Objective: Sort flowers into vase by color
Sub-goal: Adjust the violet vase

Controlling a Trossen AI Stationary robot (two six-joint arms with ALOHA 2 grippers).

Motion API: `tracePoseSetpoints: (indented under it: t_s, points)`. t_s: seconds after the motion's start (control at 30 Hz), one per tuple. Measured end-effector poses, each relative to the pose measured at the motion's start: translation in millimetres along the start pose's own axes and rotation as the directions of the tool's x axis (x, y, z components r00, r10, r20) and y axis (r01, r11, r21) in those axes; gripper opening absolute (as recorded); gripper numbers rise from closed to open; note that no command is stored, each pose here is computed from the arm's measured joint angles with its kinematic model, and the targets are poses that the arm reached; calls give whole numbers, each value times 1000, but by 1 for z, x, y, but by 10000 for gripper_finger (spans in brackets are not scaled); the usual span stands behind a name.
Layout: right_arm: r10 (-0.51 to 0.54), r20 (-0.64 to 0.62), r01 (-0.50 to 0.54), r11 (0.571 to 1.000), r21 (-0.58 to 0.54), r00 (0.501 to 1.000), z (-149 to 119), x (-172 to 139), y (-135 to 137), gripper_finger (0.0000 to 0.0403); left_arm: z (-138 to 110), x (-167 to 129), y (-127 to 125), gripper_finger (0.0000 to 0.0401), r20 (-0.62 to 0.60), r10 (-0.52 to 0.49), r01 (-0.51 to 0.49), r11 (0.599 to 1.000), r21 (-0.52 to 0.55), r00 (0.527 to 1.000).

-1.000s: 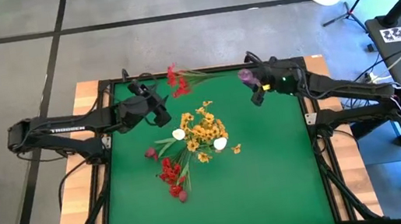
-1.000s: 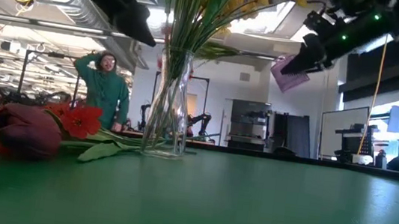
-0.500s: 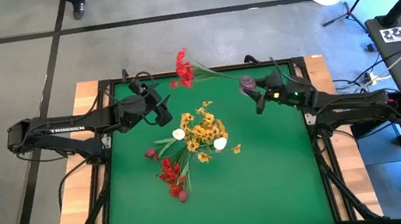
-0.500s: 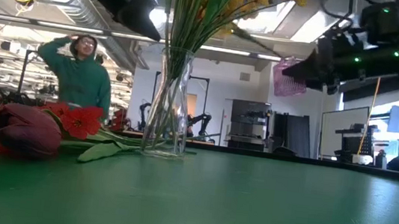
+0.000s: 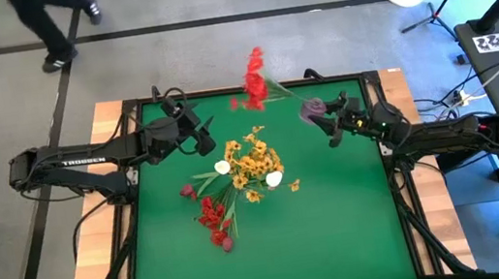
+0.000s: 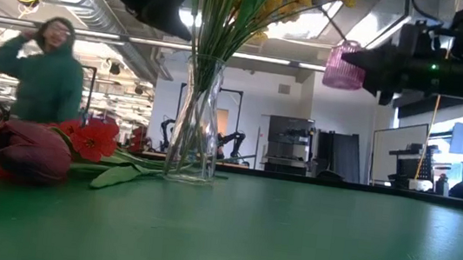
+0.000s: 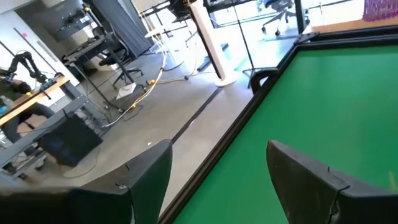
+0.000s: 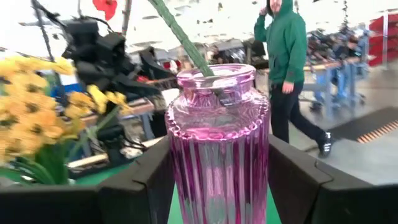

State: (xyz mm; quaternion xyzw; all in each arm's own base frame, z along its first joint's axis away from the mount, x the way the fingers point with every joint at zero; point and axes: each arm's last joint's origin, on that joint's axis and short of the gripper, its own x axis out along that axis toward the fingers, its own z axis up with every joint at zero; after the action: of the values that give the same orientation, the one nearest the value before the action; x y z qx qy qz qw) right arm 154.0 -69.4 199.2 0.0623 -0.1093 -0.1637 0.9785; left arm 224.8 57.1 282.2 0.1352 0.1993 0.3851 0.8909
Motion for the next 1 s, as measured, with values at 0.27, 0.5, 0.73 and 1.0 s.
tracePoseSetpoints:
  t_s: [0.27, 0.5, 0.73, 1.0]
  points:
    - [18, 7, -18, 1000, -1, 1000, 1, 0, 1, 204, 15, -1, 1, 256, 158, -78, 93, 992, -87, 984]
    - [25, 42, -25, 1000, 0, 999, 5, 1, 1, 204, 29, -3, 4, 256, 316, -136, 189, 972, -141, 939]
    - [41, 103, -40, 999, -7, 994, 27, 14, 4, 204, 41, -2, 12, 256, 401, -232, 334, 920, -207, 886]
    - [63, 91, -62, 998, -17, 994, 47, 30, 7, 204, 83, -8, 32, 256, 549, -358, 549, 802, -233, 755]
